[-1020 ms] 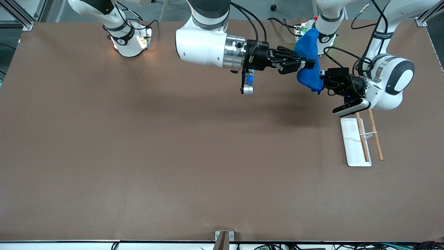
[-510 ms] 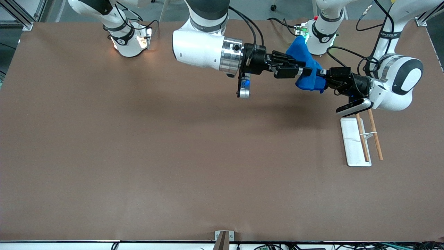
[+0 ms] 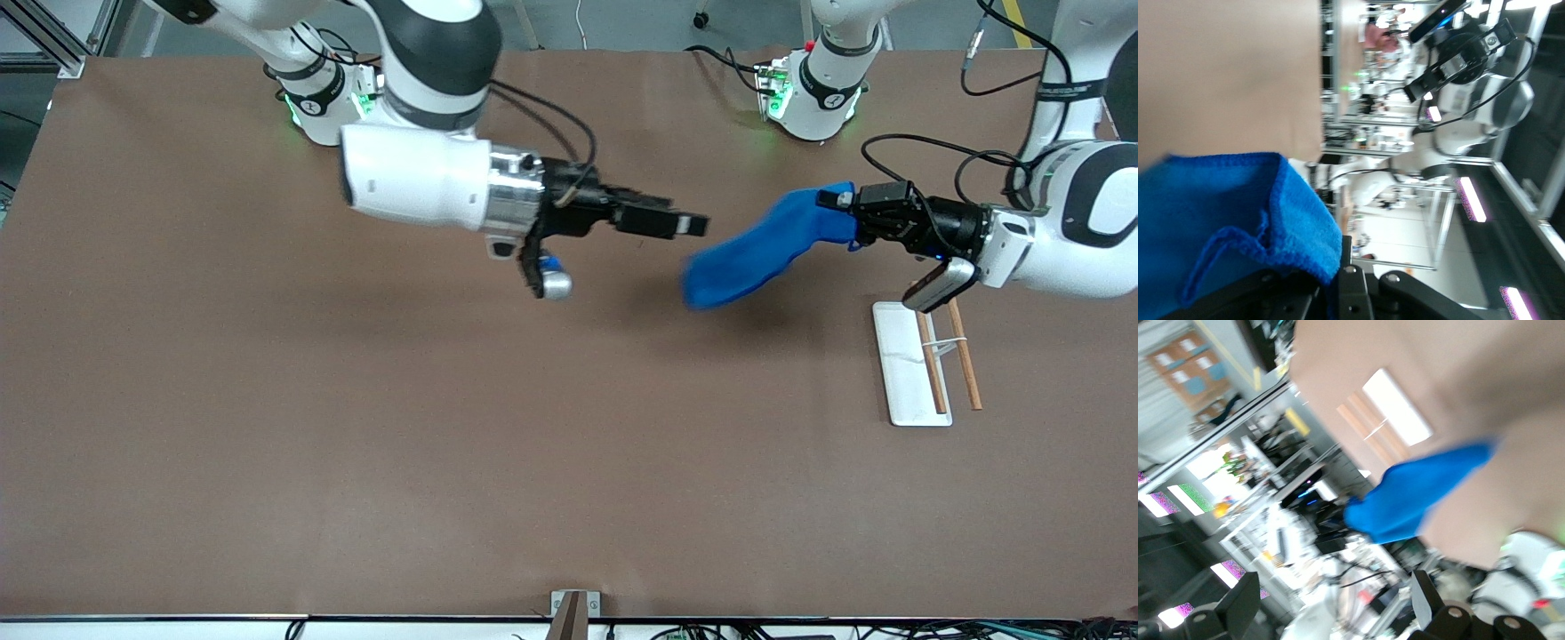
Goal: Right arm passes towel to left arm to hang
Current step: 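Open the right gripper and withdraw it while the left gripper pulls towel, then drape the towel over the wooden dowels on the white rack with left gripper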
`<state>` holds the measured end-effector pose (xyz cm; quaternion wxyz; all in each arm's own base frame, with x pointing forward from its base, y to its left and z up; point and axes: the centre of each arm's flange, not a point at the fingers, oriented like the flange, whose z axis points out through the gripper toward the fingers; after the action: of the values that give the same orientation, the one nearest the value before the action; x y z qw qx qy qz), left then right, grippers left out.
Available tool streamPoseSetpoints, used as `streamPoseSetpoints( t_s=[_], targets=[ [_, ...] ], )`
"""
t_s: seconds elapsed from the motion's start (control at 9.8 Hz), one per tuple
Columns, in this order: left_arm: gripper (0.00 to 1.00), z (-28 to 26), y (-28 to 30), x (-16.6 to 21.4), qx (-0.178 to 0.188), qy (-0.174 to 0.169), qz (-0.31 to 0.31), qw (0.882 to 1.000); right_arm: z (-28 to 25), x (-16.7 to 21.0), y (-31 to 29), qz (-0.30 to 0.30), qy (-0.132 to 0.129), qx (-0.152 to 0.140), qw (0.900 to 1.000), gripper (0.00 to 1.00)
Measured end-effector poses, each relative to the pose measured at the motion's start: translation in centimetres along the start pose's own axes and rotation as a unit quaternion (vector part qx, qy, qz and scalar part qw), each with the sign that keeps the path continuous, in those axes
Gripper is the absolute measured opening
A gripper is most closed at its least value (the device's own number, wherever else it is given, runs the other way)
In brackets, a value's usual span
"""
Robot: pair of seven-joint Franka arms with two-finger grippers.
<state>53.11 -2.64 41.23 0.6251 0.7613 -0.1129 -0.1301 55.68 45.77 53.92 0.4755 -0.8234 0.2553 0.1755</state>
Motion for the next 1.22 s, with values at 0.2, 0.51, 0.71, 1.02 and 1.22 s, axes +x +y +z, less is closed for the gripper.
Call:
streamPoseSetpoints(
  t_s=[0.2,0.51,0.71,1.02,1.22],
  targets=[
    [0.04,-2.0,0.7,0.4,0.101,-0.018,-0.003,0.995,-5.1,4.1,4.3,-0.043,0.084,-0.134,0.986,1.0],
    [0.04,-4.8,3.1,0.9,0.249,-0.052,-0.022,0.967,-17.0,10.7,8.8,-0.069,0.232,-0.332,0.912,1.0],
    [0.04,-4.3,3.4,1.4,0.365,-0.089,-0.05,0.926,-24.3,12.5,10.1,-0.108,0.271,-0.416,0.861,1.0],
    [0.04,-1.8,3.1,3.4,0.497,-0.096,-0.081,0.858,-36.3,11.2,10.6,-0.159,0.281,-0.447,0.834,1.0],
    [0.04,-4.8,1.9,3.8,0.531,-0.025,-0.11,0.84,-43.3,9.2,12.0,-0.168,0.276,-0.457,0.829,1.0]
  ],
)
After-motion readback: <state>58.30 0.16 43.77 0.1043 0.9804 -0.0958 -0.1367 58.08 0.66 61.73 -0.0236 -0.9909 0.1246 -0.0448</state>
